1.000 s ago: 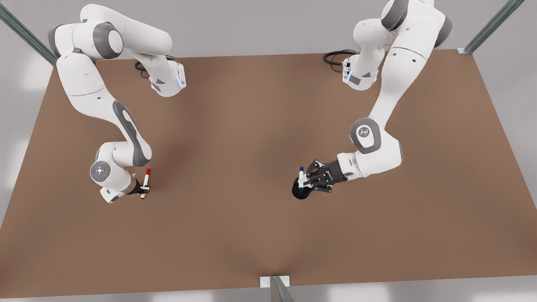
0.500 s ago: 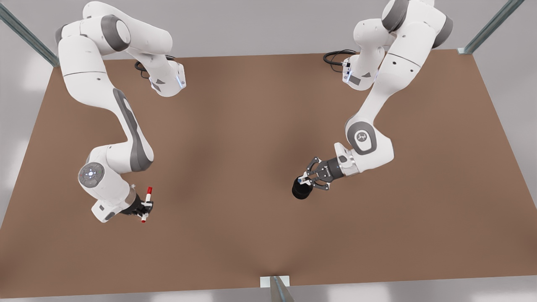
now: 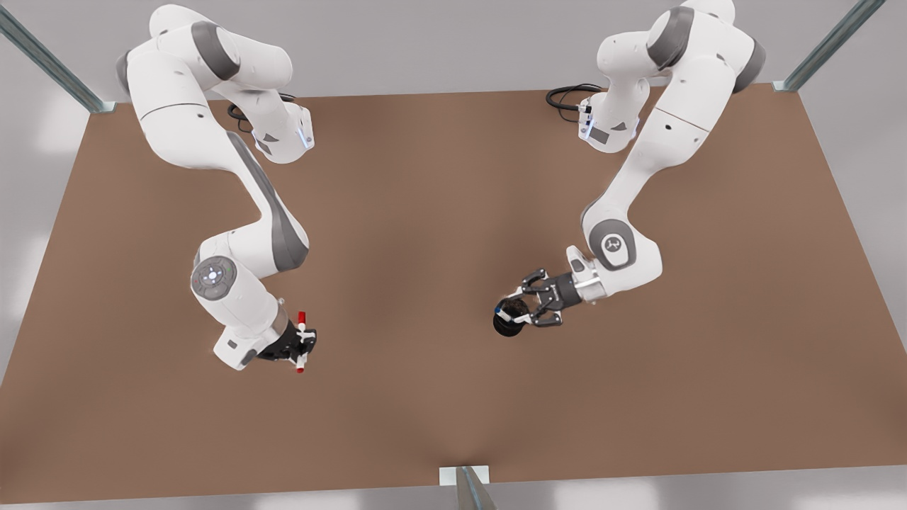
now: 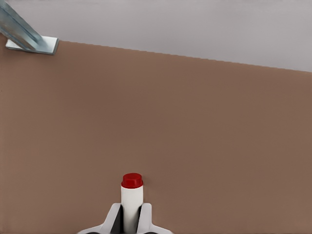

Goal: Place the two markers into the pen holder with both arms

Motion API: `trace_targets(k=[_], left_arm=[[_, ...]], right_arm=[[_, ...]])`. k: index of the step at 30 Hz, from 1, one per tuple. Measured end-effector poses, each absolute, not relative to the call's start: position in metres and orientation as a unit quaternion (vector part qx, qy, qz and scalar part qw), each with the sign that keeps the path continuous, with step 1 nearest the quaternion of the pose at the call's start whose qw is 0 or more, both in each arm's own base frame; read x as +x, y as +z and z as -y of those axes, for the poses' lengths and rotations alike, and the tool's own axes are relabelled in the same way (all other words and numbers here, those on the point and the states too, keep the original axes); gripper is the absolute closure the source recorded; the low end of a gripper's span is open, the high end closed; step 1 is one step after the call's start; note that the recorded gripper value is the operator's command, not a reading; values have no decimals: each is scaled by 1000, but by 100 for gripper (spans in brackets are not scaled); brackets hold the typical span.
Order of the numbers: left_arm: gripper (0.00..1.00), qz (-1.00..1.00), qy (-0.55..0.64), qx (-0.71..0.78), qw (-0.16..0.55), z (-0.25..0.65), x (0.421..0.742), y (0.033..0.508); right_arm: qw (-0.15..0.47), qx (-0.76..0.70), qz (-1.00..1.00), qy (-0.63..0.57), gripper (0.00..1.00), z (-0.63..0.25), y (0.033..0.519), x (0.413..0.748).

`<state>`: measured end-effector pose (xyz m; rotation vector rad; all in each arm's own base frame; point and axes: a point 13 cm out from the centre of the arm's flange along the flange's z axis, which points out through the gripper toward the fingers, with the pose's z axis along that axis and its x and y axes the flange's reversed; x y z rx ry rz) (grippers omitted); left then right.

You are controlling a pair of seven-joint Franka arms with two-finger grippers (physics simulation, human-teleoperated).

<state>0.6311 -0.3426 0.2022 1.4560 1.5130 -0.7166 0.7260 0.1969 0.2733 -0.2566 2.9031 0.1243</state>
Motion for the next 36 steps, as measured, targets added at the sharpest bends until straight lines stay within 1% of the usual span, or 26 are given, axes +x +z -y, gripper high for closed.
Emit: trace_targets(k=[1,3,4,6,8,10,11,13,15,17,18,20,23,27,29,32,33,36], left_arm=[[0,-603,-262,599,457,296,658,219],[0,-572,-204,639,472,197,711,270],[0,-552,-177,668,467,161,728,298],[0,-514,-133,735,422,127,742,349],[0,-505,-104,787,340,107,736,383],[0,-528,-61,815,232,95,709,427],[0,-559,-42,806,188,78,696,445],[0,-641,-13,759,110,38,671,464],[0,-718,9,694,45,19,645,468],[0,-773,6,635,8,35,627,451],[0,-797,0,604,-6,46,626,433],[0,-843,-3,538,-20,56,639,409],[0,-902,5,431,-19,52,650,403],[0,-950,14,311,-8,57,655,407],[0,-964,15,265,-3,61,656,409],[0,-979,13,203,0,61,657,409],[0,-983,12,185,1,62,657,409],[0,-992,2,127,1,57,659,406]], right_arm=[[119,-94,-987,49,79,-213,269,728],[141,-110,-982,65,79,-251,262,733],[158,-116,-978,77,79,-268,264,736],[201,-126,-966,102,79,-300,281,744],[242,-133,-953,126,79,-329,300,750],[272,-144,-941,144,79,-358,315,748],[283,-153,-934,153,79,-377,322,743],[308,-168,-921,170,79,-411,337,735],[336,-180,-905,191,79,-447,361,730],[357,-184,-890,214,79,-482,374,733],[366,-185,-884,224,79,-497,377,735],[376,-185,-876,238,79,-517,377,737],[384,-192,-866,259,79,-554,376,728],[387,-208,-852,285,79,-603,375,698],[388,-210,-848,294,79,-617,370,689],[396,-209,-841,304,79,-627,364,684],[400,-207,-839,307,79,-630,357,685],[410,-218,-835,297,79,-646,307,679]])
